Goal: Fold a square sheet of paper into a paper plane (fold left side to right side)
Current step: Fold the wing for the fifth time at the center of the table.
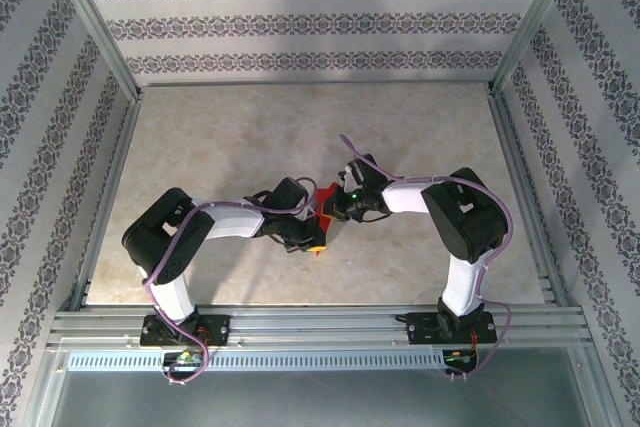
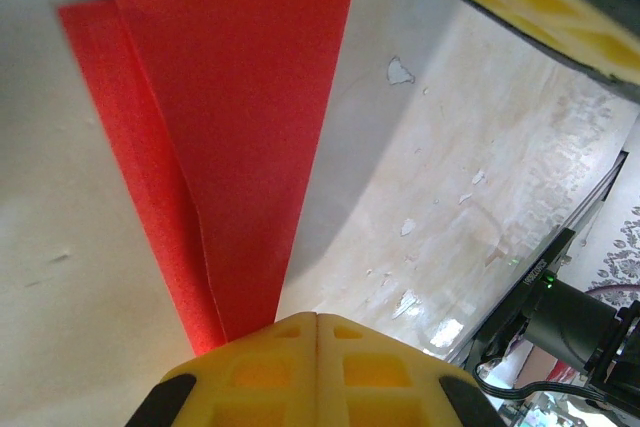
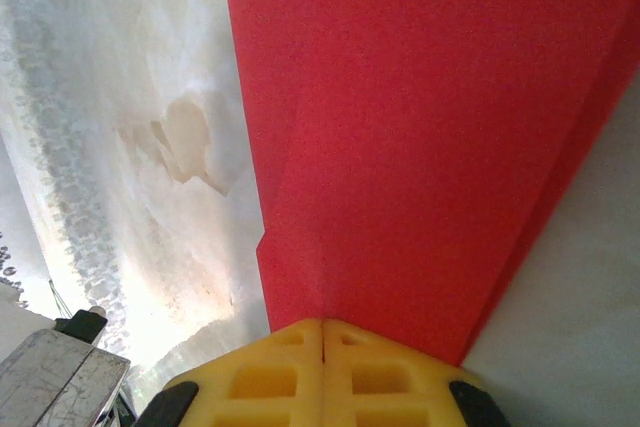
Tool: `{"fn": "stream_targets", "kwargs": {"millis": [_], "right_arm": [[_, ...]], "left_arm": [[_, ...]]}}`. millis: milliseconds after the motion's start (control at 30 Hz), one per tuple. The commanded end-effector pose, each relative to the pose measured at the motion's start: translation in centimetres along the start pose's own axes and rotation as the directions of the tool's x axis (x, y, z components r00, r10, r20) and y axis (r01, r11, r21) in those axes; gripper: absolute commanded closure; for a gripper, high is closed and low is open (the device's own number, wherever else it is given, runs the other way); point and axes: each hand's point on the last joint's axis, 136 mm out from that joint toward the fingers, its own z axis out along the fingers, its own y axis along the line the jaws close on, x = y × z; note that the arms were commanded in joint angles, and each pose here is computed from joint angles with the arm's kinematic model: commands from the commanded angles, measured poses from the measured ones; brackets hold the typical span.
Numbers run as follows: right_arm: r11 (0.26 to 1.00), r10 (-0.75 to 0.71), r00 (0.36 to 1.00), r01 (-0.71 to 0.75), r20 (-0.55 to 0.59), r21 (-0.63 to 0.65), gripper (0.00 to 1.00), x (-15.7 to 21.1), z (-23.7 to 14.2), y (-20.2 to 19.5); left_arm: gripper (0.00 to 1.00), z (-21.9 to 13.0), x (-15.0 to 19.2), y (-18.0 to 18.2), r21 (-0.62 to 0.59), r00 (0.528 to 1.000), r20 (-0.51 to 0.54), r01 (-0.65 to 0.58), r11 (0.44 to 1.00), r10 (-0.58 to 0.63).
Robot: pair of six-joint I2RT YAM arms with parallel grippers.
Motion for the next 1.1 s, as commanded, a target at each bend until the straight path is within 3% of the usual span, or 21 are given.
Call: {"fn": "stream_targets", "kwargs": {"millis": [0,1067], "right_arm": [[0.970,0.090,0.996,-0.081,-0.029,0.229,1.00,2.0,0.9,-6.7],[0.964,0.084,0.996,-0.071,-0.040,0.255,1.00,2.2,0.8,-7.0]], "left_arm": [[0.96,-0.4,0.1,-0.1,-0.010,1.000,0.016,-0.005,1.000,0.005],[0.96,-0.1,0.7,1.6,-0.038,1.000,0.017,0.017,0.999,-0.017]]}}
